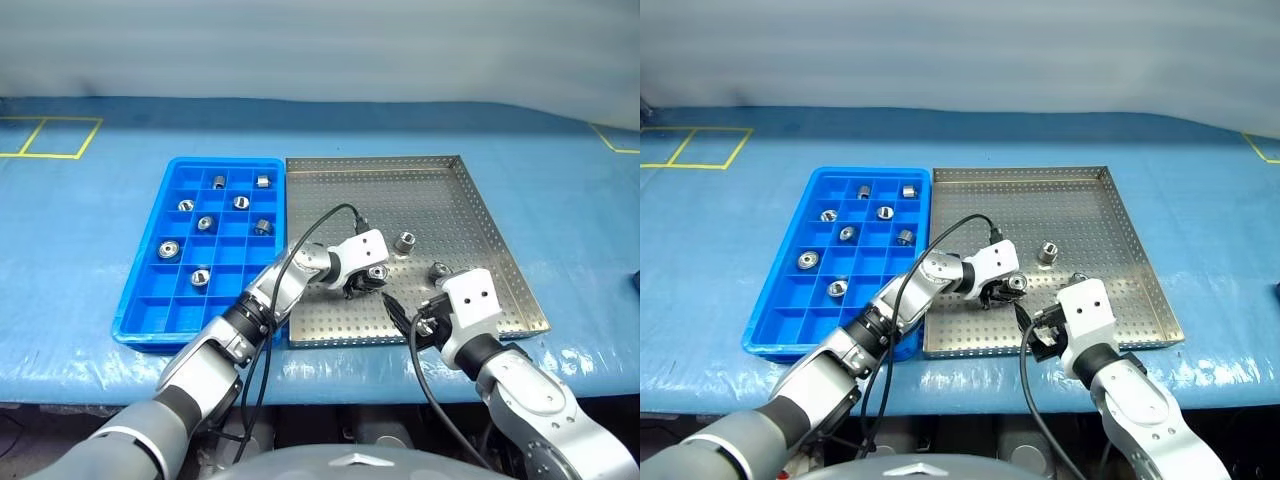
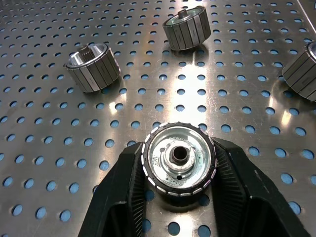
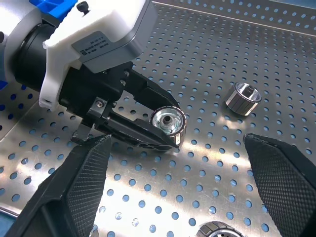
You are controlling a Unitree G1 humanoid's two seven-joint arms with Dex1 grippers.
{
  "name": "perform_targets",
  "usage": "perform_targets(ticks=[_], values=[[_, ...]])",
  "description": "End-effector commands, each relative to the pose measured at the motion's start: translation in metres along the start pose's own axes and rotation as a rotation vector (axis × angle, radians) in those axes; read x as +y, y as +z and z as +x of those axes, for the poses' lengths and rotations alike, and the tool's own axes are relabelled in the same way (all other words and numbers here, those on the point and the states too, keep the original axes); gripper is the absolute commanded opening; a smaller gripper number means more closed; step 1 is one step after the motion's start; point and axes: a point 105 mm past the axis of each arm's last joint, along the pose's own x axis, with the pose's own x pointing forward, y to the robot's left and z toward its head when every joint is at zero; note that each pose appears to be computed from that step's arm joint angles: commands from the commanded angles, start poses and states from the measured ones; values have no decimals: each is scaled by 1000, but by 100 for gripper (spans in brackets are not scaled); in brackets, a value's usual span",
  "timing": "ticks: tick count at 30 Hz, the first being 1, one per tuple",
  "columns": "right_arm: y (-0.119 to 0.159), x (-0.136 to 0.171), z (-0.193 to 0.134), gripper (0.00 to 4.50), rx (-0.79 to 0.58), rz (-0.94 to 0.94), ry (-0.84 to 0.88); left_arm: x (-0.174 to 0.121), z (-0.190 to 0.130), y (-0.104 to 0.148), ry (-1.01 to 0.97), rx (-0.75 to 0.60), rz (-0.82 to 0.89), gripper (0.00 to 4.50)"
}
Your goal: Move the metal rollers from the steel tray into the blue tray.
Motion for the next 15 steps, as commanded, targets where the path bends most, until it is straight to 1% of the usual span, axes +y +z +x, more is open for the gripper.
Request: perform_targets(ticks=[1,3,6,8,10,11,15], values=[[14,5,1,450,-55,-32,28,12,-21,54,59,-203,-26,169],[16,6,3,450,-61,-39,42,16,-33,69,84,-271,-63,169],[22,11,8,450,-71,-68,93,27,-71,92,155,-423,-128,169],[24,13,11,450,-73,-82,119,28,-89,98,177,-473,-137,169],[27,18,15,450,-78,-101,164,29,-112,100,222,-523,-110,169],[29,22,19,450,-81,-114,198,31,-125,96,270,-528,-96,169],[36,36,32,450,-91,-164,307,35,-160,75,407,-492,-70,169]])
